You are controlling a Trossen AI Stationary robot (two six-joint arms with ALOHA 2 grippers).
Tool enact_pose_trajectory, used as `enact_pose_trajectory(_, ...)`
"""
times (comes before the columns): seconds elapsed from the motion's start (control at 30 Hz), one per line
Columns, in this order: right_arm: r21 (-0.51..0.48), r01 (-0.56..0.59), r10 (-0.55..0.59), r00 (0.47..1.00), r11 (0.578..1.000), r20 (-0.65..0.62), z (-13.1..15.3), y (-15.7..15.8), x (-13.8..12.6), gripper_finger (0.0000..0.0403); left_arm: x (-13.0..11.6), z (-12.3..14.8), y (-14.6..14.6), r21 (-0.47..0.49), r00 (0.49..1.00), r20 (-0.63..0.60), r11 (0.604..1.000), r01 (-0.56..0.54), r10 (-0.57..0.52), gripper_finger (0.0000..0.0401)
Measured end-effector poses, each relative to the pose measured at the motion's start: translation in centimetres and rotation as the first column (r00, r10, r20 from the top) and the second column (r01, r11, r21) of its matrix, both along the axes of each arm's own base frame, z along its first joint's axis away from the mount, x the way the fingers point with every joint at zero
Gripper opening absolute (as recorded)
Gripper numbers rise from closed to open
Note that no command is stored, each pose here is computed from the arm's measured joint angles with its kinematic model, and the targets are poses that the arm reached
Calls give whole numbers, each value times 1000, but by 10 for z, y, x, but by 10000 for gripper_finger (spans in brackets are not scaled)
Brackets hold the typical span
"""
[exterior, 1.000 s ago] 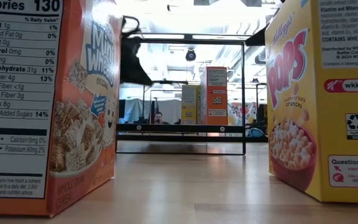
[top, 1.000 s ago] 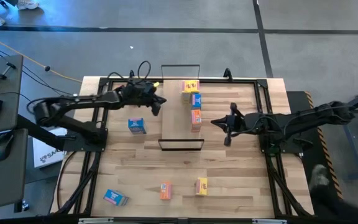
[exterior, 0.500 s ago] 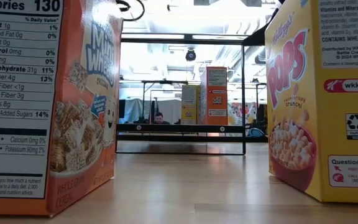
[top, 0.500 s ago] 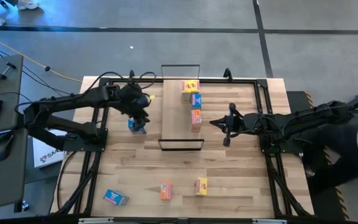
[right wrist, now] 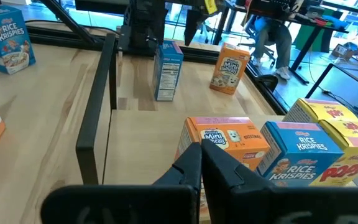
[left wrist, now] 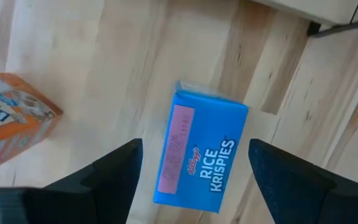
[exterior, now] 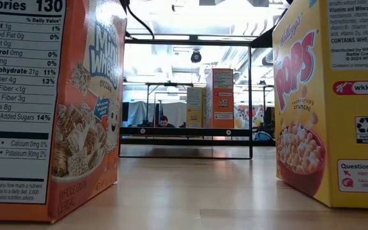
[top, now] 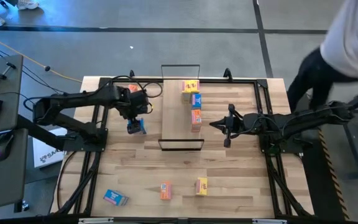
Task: Stack cereal on shelf
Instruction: Put the top blue cereal box on the shelf aligned with the other blue cereal box on the shelf
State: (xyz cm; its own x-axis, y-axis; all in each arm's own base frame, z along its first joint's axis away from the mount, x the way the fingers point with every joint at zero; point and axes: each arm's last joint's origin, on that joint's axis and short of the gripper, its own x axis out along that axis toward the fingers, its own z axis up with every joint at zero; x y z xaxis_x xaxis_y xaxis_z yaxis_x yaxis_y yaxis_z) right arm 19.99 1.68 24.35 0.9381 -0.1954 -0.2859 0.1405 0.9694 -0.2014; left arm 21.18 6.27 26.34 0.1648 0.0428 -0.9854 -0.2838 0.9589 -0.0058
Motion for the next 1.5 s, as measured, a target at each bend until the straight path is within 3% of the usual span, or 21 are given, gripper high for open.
enact_pose_trajectory(0.27, -1, 0, 0, 1000, 1000, -2, 0, 0, 0, 0, 6, -8, 3, 57, 997, -61, 997, 60, -57, 287)
enact_pose_trajectory(0.53, -1, 0, 0, 1000, 1000, -8, -1, 0, 0, 0, 10, -19, 3, 4, 988, -136, 997, 72, -71, 284)
enact_pose_trajectory(1.1, -2, 1, -1, 1000, 1000, -8, -1, 0, 0, 0, 11, -23, 4, -44, 988, -153, 998, -35, 28, 198)
enact_pose_trajectory(1.3, -2, 0, 0, 1000, 1000, -8, -1, 0, 0, 0, 11, -16, 10, -145, 985, -122, 980, -139, 122, 195)
enact_pose_trajectory(1.5, -2, 1, -1, 1000, 1000, -8, -1, 0, 0, 0, 20, 24, 30, -218, 956, 31, 935, -278, 292, 195)
